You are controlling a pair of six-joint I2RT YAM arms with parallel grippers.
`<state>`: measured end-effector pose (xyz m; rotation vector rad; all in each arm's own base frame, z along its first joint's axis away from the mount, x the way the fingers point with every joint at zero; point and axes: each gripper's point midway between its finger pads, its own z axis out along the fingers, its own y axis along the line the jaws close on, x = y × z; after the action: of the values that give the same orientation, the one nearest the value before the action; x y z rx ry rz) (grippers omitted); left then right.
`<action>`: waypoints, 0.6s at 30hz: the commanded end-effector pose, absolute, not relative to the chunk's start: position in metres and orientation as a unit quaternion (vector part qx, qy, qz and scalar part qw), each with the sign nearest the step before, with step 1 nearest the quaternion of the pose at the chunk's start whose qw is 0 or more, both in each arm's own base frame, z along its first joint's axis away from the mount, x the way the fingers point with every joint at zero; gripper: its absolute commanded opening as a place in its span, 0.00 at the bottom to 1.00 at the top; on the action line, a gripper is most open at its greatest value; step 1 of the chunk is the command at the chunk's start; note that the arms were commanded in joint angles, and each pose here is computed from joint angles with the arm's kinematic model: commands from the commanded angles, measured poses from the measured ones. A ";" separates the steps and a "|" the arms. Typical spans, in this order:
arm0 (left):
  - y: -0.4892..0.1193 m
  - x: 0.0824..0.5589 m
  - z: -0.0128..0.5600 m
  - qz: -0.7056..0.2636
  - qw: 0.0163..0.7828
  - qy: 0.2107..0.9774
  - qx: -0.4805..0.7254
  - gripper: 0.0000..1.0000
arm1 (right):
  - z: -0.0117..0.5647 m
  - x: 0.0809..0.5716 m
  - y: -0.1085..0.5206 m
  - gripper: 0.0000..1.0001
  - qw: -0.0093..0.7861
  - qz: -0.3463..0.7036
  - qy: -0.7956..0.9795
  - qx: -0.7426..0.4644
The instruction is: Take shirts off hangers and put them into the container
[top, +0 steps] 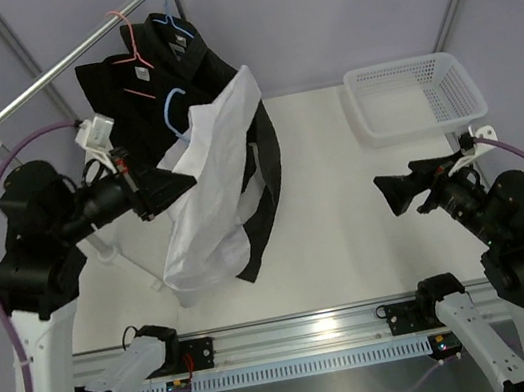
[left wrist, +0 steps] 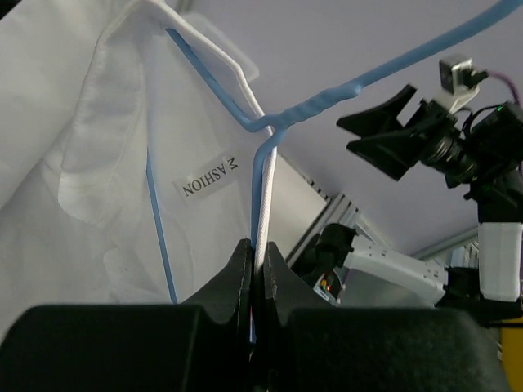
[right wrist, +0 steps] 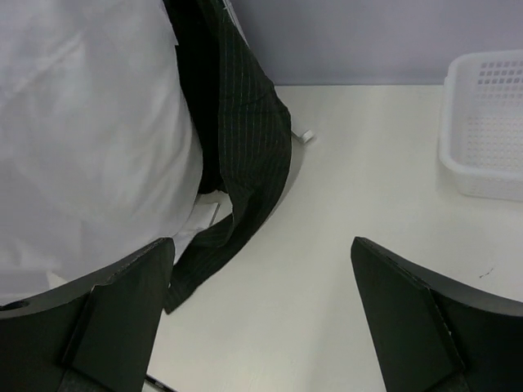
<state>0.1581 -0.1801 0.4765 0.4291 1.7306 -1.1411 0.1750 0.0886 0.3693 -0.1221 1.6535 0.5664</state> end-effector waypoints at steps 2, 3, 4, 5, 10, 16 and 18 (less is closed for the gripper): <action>-0.206 0.175 0.440 -0.480 0.436 0.726 0.229 0.00 | 0.386 0.184 0.108 0.99 0.634 0.297 0.710 -0.074; -0.217 0.175 0.430 -0.481 0.421 0.730 0.240 0.00 | 0.389 0.187 0.109 0.99 0.640 0.299 0.703 -0.077; -0.226 0.182 0.419 -0.476 0.410 0.737 0.250 0.00 | 0.384 0.194 0.111 1.00 0.637 0.300 0.706 -0.078; -0.233 0.187 0.411 -0.470 0.403 0.742 0.257 0.00 | 0.390 0.198 0.112 1.00 0.646 0.302 0.697 -0.083; -0.278 0.189 0.372 -0.457 0.354 0.751 0.319 0.00 | 0.392 0.218 0.124 0.99 0.642 0.317 0.690 -0.104; -0.301 0.207 0.329 -0.456 0.311 0.765 0.332 0.00 | 0.383 0.238 0.149 0.99 0.629 0.332 0.689 -0.139; -0.302 0.208 0.314 -0.453 0.297 0.773 0.330 0.00 | 0.377 0.243 0.159 0.99 0.627 0.334 0.688 -0.149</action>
<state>0.1997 -0.2946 0.3097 0.8330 2.1494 -1.2047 0.2364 0.1435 0.3703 -0.2774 1.6414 0.7520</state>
